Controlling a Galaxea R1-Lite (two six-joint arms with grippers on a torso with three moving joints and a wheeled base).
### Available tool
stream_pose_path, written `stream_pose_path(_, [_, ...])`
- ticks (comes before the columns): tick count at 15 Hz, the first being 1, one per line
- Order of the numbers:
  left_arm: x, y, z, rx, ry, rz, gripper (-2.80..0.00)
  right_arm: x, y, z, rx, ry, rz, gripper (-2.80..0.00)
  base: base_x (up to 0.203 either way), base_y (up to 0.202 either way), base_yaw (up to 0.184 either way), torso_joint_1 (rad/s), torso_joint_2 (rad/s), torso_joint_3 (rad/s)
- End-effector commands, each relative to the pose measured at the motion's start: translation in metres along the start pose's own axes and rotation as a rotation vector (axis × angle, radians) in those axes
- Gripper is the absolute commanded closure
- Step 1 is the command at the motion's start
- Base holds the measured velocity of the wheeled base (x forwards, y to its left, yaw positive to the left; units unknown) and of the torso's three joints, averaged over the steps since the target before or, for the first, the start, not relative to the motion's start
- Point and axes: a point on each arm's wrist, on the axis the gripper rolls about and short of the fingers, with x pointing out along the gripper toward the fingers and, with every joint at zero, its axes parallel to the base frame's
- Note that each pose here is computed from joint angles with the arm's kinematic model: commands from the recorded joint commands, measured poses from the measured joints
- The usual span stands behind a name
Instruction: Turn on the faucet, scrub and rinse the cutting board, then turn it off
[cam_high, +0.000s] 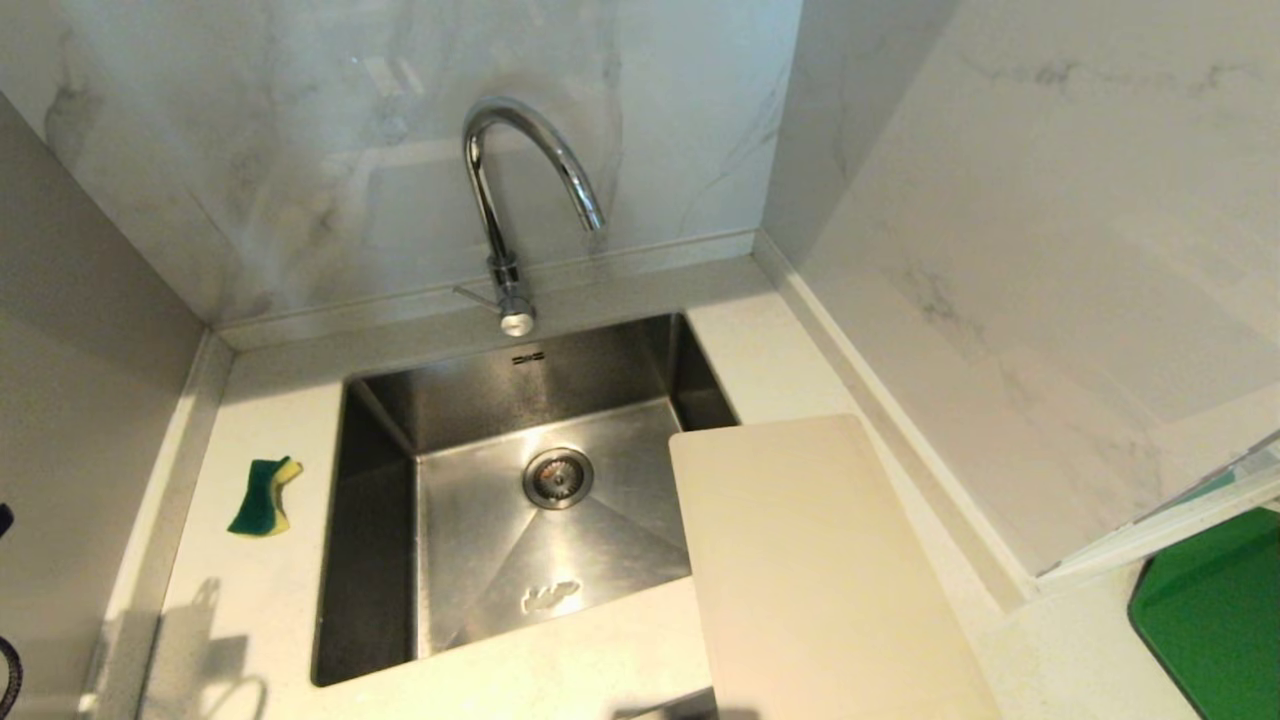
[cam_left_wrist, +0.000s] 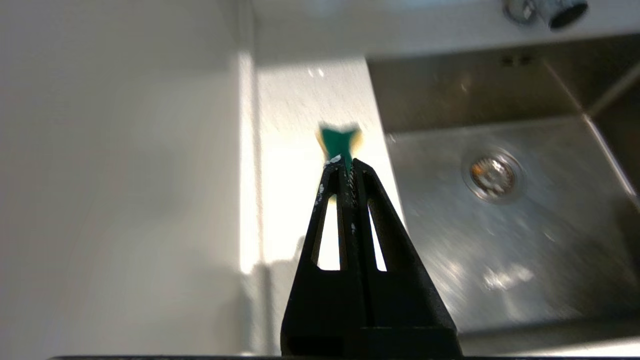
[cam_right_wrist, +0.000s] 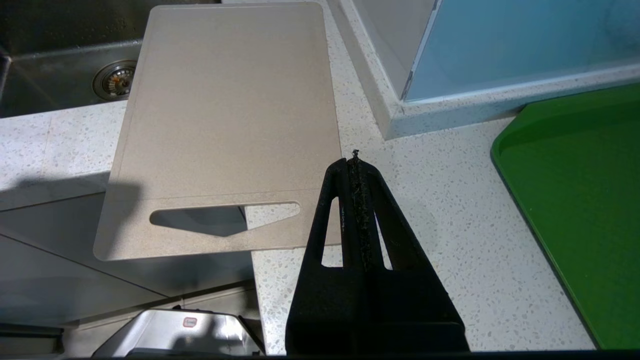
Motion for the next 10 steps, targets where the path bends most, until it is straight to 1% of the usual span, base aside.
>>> stream_pose_path(1, [-0.007, -0.002, -0.011, -0.027, 0.025, -0.010, 0.00, 0.000, 0.000, 0.000, -0.001, 0.002, 0.001, 0.00, 0.000, 0.000, 0.000, 0.000, 0.00, 0.000])
stream_pose_path(4, [-0.023, -0.004, -0.016, -0.031, -0.010, -0.022, 0.00, 0.000, 0.000, 0.000, -0.001, 0.001, 0.001, 0.00, 0.000, 0.000, 0.000, 0.000, 0.00, 0.000])
stream_pose_path(5, [-0.028, -0.005, -0.016, -0.029, -0.030, -0.023, 0.00, 0.000, 0.000, 0.002, -0.001, -0.022, 0.000, 0.00, 0.000, 0.000, 0.000, 0.000, 0.00, 0.000])
stream_pose_path(6, [-0.034, -0.005, -0.017, -0.027, -0.047, -0.021, 0.00, 0.000, 0.000, 0.011, -0.004, -0.103, -0.003, 0.00, 0.000, 0.000, 0.000, 0.000, 0.00, 0.000])
stream_pose_path(7, [-0.041, -0.006, -0.018, -0.027, -0.061, -0.021, 0.00, -0.001, -0.001, 0.012, -0.005, -0.120, -0.004, 0.00, 0.000, 0.000, 0.000, 0.000, 0.00, 0.000])
stream_pose_path(9, [-0.059, -0.009, -0.024, -0.024, -0.070, -0.030, 0.00, 0.000, 0.000, 0.000, -0.001, -0.001, 0.001, 0.00, 0.000, 0.000, 0.000, 0.000, 0.00, 0.000])
stream_pose_path(10, [-0.068, -0.010, -0.030, -0.025, -0.055, -0.055, 0.00, 0.000, 0.000, 0.000, -0.001, 0.003, 0.001, 0.00, 0.000, 0.000, 0.000, 0.000, 0.00, 0.000])
